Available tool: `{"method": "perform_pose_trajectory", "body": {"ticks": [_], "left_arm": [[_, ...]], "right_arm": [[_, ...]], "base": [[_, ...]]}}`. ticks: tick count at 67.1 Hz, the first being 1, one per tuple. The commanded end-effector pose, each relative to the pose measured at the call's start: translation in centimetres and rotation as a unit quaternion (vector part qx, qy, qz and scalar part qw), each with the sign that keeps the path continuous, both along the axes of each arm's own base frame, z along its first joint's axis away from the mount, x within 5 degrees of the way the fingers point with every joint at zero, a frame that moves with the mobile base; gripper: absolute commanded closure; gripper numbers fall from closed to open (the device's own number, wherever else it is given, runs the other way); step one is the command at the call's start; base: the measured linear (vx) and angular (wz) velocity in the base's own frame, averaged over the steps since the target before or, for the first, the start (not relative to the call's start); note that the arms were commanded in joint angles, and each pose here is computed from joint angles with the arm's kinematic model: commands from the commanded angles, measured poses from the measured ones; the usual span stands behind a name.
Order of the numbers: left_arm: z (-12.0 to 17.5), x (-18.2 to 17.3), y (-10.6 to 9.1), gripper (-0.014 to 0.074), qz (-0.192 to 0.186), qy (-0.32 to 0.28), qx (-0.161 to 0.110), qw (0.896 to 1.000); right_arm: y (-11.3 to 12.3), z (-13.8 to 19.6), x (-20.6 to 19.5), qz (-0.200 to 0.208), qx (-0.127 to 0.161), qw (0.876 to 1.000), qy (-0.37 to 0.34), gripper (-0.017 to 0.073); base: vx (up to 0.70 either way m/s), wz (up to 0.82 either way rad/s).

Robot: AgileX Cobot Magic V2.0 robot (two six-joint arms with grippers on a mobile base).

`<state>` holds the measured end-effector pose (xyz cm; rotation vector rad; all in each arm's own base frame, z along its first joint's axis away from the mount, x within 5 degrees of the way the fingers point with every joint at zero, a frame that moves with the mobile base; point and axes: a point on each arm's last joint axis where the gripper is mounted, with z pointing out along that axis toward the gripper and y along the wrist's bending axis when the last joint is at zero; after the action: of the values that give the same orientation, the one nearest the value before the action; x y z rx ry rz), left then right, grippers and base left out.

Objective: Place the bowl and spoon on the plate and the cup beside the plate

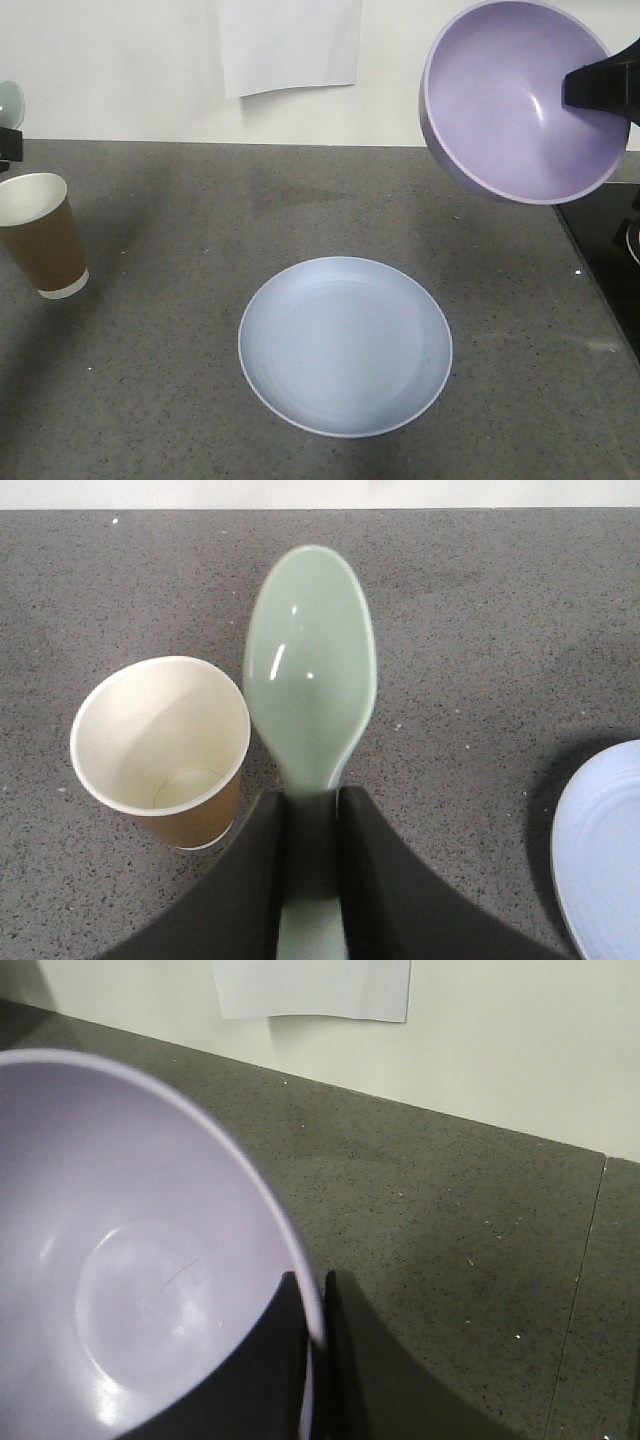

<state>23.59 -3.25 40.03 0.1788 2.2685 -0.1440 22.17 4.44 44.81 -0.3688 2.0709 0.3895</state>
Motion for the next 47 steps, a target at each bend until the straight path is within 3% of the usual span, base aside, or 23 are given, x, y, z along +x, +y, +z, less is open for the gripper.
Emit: {"method": "perform_pose_trajectory", "body": {"ticks": [1, 47], "left_arm": [[1.59, -0.22, -0.11, 0.0600, 0.003, -0.048, -0.017, 0.999], [1.59, -0.22, -0.11, 0.0600, 0.003, -0.048, -0.017, 0.999]], "right_arm": [[-0.16, 1.90, -0.55, -0.012, 0.017, 0.998, -0.052, 0.0564], [-0.16, 1.90, -0.55, -0.012, 0.017, 0.998, -0.052, 0.0564]], "base": [[0.00, 0.00], [0.00, 0.00]]}}
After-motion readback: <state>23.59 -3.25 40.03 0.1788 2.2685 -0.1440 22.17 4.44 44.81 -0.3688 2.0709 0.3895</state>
